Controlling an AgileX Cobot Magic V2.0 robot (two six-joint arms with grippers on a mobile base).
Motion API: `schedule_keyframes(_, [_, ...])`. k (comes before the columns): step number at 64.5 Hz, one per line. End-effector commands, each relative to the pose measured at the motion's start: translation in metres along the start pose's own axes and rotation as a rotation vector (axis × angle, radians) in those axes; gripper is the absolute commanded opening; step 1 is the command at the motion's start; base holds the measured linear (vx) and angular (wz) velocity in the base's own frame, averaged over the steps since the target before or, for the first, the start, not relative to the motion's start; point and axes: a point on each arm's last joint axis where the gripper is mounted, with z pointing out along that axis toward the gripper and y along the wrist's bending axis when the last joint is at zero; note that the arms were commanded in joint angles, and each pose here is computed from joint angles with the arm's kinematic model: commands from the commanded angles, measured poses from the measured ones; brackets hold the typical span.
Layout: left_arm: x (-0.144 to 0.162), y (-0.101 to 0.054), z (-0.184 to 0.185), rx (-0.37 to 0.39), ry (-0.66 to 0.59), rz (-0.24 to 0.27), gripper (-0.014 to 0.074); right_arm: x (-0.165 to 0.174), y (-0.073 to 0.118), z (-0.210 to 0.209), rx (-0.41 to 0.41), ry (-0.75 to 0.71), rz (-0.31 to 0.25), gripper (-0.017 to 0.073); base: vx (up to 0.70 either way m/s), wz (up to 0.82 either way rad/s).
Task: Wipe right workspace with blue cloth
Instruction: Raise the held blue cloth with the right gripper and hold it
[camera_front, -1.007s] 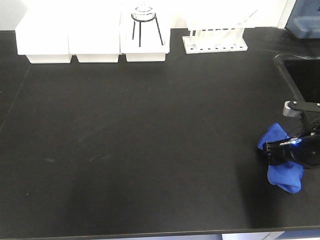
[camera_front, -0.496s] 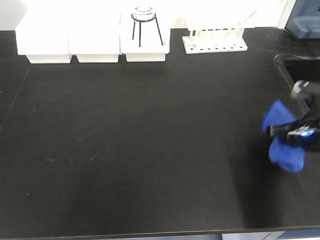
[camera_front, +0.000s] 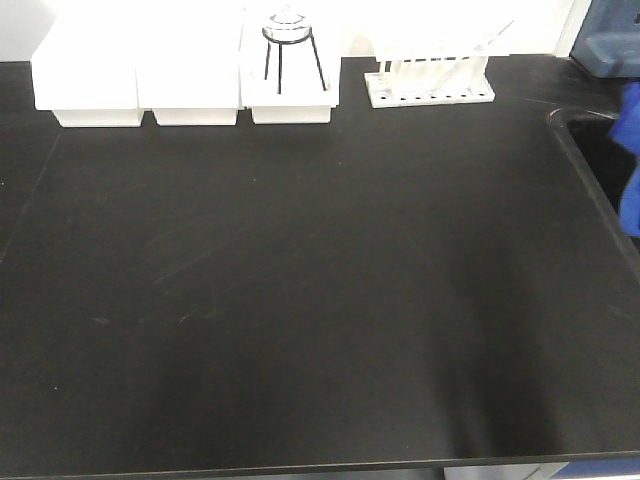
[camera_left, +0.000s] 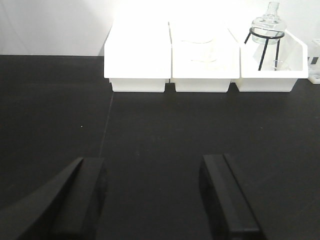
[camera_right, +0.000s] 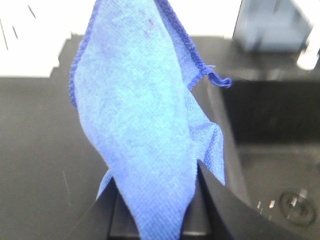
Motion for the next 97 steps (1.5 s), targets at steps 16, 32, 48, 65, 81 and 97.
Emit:
schedule_keyframes(16, [-0.018,-0.001,-0.002,0.011,-0.108,-0.012,0.0523,-0.009,-0.001,-0.028,0.021,-0.116,-0.052,0.0003,0.00,0.00])
schedule_keyframes(32, [-0.016,-0.001,-0.001,0.010,-0.094,-0.012,0.0523,-0.001,-0.001,-0.031,0.016,-0.035,-0.051,0.0003,0.00,0.00])
schedule_keyframes(48, [-0.016,-0.001,-0.001,0.010,-0.094,-0.011,0.0523,0.000,-0.001,-0.031,0.016,-0.029,-0.051,0.0003,0.00,0.00])
schedule_keyframes(65, [-0.016,-0.001,-0.001,0.010,-0.094,-0.011,0.0523,0.000,-0.001,-0.031,0.016,-0.029,-0.051,0.0003,0.00,0.00])
schedule_keyframes(81, [-0.016,-0.001,-0.001,0.010,-0.094,-0.011,0.0523,0.000,-0.001,-0.031,0.016,-0.029,-0.051,0.0003,0.00,0.00])
schedule_keyframes(97, [-0.016,-0.001,-0.001,0.013,-0.093,-0.010,0.0523,0.000,-0.001,-0.031,0.016,-0.029,-0.051,0.0003,0.00,0.00])
